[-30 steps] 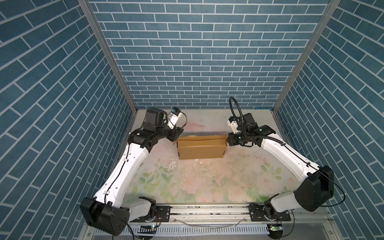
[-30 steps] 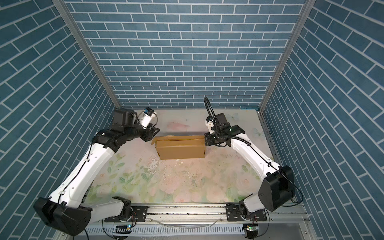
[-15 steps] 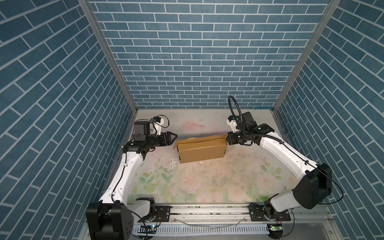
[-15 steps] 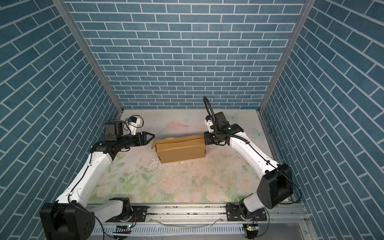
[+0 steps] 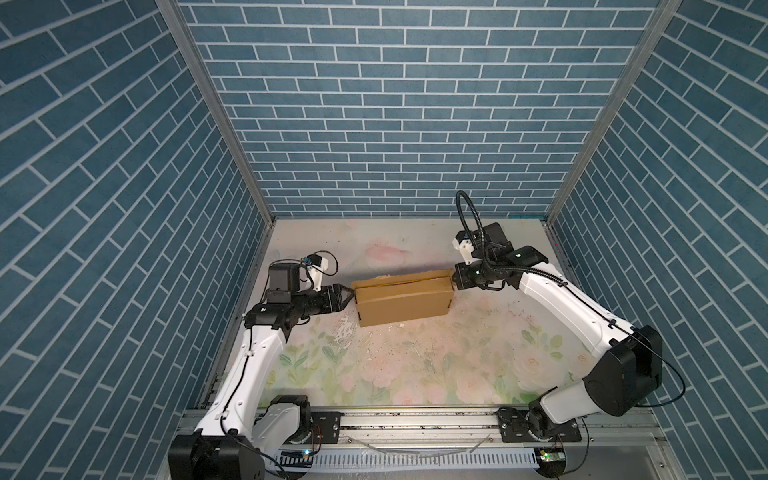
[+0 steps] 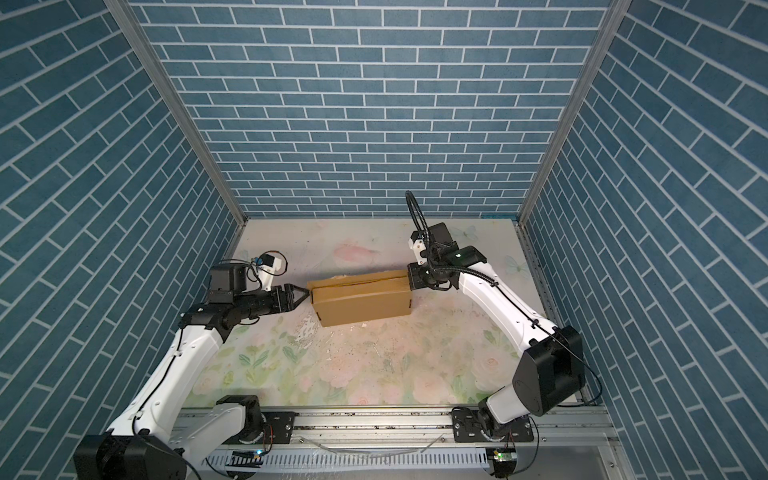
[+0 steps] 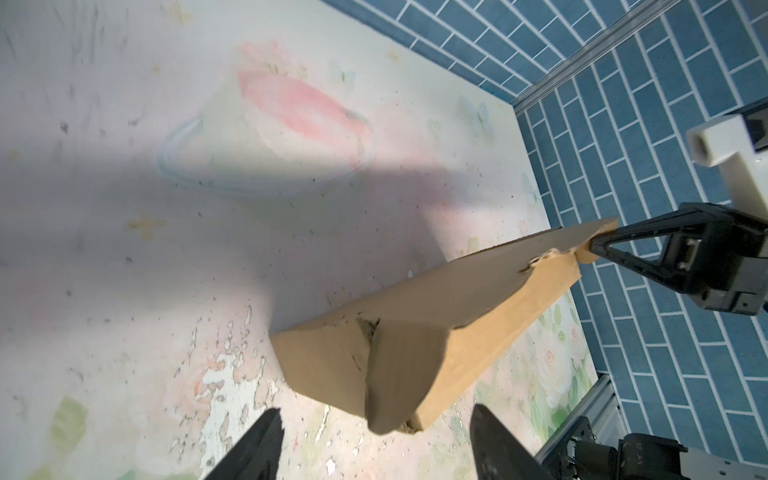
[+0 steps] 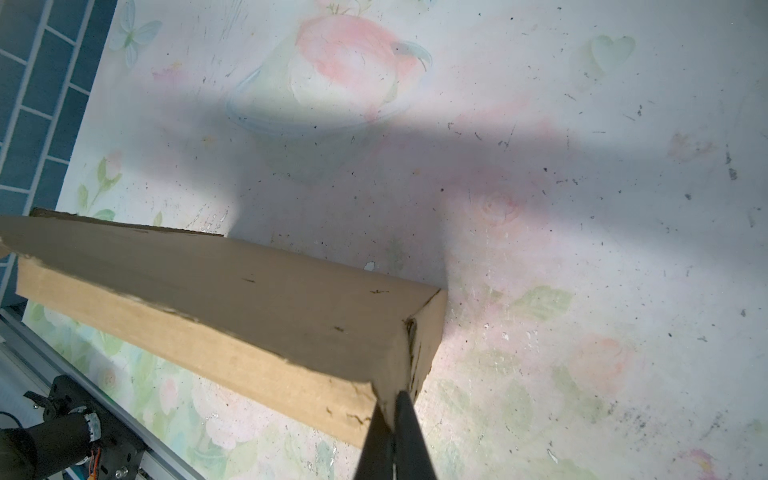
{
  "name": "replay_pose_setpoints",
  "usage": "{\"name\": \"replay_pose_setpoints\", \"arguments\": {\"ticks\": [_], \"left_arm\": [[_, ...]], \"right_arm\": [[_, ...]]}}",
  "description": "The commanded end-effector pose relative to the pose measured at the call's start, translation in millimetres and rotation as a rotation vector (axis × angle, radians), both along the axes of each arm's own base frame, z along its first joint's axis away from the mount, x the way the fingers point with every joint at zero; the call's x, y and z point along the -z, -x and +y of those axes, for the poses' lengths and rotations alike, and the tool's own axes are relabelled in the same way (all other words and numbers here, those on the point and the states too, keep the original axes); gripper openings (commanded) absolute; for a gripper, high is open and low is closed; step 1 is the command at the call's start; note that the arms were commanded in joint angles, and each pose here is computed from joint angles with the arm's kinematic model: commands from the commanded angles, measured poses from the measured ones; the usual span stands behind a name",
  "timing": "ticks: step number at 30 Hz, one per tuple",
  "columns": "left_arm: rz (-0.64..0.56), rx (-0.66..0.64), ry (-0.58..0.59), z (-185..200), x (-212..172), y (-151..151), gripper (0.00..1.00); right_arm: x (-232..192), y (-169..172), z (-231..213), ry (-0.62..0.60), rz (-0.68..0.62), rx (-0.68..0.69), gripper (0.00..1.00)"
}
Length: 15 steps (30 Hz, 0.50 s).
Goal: Fold the paper box
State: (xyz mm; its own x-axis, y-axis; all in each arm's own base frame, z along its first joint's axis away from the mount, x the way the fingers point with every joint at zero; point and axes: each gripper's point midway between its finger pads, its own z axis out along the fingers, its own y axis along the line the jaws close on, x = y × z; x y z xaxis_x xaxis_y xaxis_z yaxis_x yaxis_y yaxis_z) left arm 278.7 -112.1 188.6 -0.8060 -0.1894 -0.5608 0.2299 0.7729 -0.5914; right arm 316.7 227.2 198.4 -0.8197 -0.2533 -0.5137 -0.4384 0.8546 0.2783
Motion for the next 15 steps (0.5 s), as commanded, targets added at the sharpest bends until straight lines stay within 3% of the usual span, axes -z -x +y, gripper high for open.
{"name": "replay_pose_setpoints", "arguments": {"ticks": [1, 5, 15], "left_arm": [[-0.007, -0.007, 0.025, -6, 2, -1, 0.72], [-0.005, -0.006, 0.059, -14, 6, -8, 0.67], [0.038, -0.023, 0.072, -24, 26, -22, 0.37]], "right_arm": [[0, 0, -1, 0.027, 0.013, -0.006, 0.0], [0, 1, -1, 0.026, 0.015, -0.006, 0.0], [0, 1, 3, 0.015, 0.019, -0.011, 0.0]]}}
